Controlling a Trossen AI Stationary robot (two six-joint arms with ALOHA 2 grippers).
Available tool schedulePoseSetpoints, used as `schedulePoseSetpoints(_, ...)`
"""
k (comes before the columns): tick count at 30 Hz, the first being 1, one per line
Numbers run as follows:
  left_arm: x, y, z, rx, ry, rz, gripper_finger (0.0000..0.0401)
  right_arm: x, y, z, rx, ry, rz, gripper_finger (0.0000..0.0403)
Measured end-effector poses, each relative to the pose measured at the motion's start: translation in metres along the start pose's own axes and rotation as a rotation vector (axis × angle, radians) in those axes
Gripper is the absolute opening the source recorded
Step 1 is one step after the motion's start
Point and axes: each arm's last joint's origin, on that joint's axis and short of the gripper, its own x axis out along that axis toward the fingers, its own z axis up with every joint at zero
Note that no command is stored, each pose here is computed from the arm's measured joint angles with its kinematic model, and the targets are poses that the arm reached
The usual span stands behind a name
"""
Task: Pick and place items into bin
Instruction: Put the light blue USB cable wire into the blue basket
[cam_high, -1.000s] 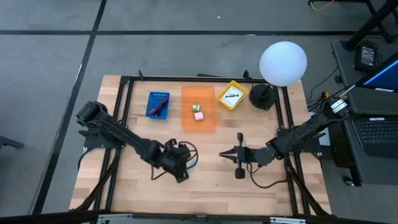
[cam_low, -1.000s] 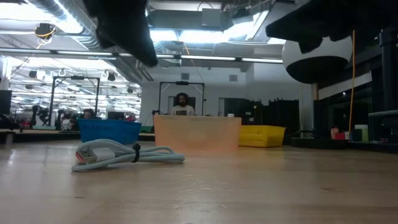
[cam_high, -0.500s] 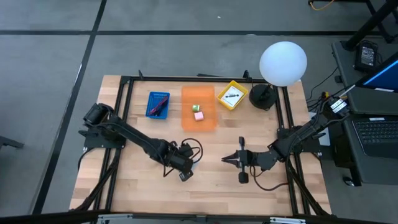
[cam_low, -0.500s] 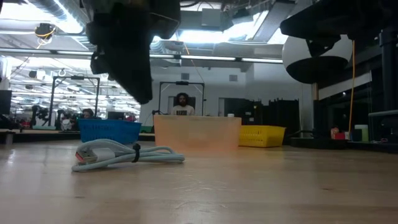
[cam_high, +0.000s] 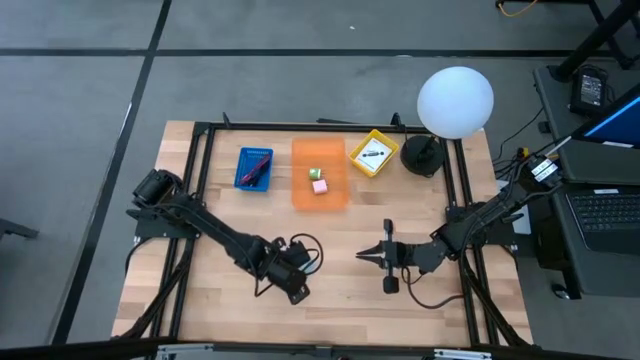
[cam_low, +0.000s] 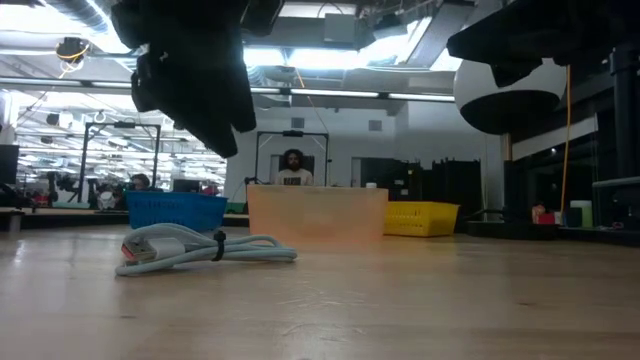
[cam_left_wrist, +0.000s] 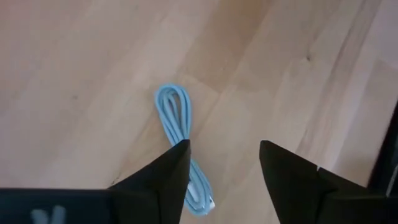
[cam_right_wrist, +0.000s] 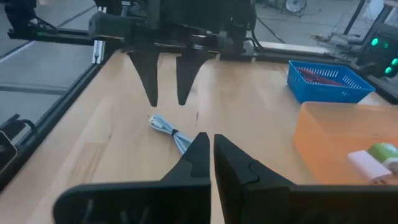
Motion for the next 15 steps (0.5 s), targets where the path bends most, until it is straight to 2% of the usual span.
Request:
schedulePoseSetpoints(7,0.003,-0.001,-0.003,0.03,-0.068,0.052,0.0199,0.003,-0.005,0.004,-0.019,-0.034,-0.021,0.0005)
schedulePoseSetpoints(15,0.033,0.002,-0.015,0.047,0.033,0.098,0.0196,0.01,-0.017,0.005,-0.008,-0.03,-0.068,0.0005)
